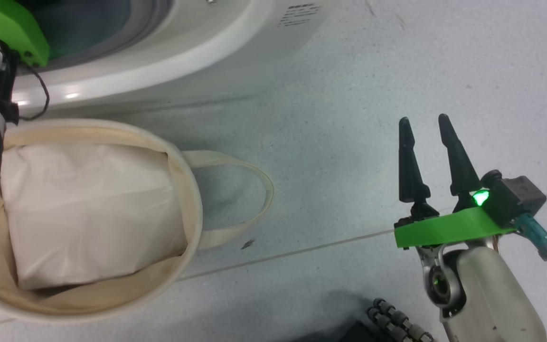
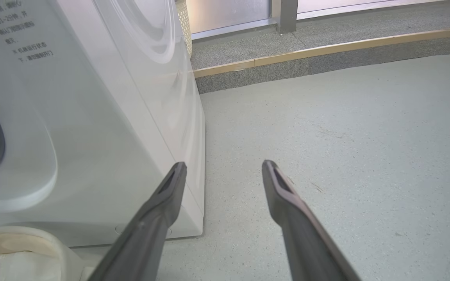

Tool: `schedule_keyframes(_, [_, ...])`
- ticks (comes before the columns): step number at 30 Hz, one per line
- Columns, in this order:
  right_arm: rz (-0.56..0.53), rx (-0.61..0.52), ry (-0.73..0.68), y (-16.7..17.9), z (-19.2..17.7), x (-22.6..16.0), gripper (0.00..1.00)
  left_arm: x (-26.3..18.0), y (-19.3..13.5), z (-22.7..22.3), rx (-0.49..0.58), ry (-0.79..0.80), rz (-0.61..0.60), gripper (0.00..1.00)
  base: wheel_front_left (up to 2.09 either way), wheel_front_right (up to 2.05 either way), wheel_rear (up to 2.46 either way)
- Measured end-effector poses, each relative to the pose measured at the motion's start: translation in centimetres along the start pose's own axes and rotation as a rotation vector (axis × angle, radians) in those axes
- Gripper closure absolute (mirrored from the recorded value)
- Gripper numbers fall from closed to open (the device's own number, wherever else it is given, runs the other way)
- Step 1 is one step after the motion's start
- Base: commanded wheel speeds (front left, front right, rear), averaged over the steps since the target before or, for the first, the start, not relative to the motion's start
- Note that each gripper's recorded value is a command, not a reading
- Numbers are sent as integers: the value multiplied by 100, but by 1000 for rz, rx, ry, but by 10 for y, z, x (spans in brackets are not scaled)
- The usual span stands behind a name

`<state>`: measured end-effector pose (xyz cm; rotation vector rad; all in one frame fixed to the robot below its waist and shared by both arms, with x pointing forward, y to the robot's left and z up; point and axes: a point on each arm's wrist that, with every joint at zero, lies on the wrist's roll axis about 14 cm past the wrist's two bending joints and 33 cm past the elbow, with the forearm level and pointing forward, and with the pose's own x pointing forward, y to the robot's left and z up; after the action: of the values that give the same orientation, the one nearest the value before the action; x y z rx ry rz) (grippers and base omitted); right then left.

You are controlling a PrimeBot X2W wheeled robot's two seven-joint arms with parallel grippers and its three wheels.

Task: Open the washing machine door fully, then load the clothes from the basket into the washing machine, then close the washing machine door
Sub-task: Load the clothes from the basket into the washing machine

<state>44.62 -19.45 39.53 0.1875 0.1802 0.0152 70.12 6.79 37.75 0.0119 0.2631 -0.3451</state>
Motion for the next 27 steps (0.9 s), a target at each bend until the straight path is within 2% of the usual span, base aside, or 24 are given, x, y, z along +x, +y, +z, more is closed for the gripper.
schedule_keyframes(7, [2,7,-13,2,8,-5,0,-5,-7,-4,-40,127,4,0,0,0,0])
schedule_keyframes(14, [23,21,-51,10,24,-10,0,-22,-9,23,-84,21,25,0,0,0,0])
schedule_keyframes(21, [70,54,-96,27,43,-18,0,-66,-20,13,-116,31,24,0,0,0,0])
schedule_keyframes(27, [117,64,-124,41,56,-24,0,-98,-12,39,-163,-63,47,0,0,0,0])
